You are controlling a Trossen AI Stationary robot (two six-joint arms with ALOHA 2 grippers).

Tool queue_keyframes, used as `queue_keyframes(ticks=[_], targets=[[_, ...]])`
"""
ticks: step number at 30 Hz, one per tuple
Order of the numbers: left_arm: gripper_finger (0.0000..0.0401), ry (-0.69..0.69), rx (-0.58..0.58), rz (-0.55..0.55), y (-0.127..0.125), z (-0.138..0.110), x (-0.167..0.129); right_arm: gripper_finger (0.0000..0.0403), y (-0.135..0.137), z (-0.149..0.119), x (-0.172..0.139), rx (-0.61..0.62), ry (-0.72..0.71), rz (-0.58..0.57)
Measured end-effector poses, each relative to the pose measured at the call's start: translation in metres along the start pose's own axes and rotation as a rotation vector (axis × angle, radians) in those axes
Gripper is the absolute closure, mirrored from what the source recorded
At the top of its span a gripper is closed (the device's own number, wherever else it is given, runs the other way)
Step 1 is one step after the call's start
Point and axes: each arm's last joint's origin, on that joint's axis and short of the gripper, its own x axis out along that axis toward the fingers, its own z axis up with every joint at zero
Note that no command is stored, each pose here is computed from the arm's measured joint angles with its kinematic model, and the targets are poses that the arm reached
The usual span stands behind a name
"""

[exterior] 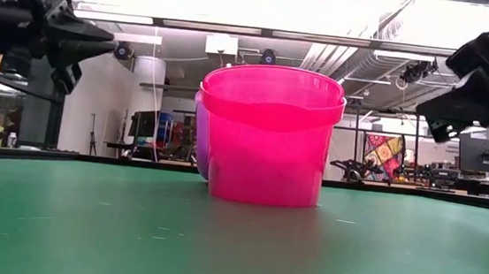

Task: Sort candy by brand, put in halloween buckets
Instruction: Return to Home Position

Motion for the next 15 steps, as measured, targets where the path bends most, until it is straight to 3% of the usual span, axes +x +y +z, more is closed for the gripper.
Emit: queue_keyframes(ticks=[10,15], targets=[[0.0345,0.017,-0.001,-0.036,-0.003,-0.002,0.0,0.0402,0.007,0.021,-0.02,-0.029,-0.295,0.063],[0.0345,0.029,-0.001,-0.051,-0.005,-0.003,0.0,0.0402,0.007,0.023,-0.021,-0.03,-0.314,0.064]])
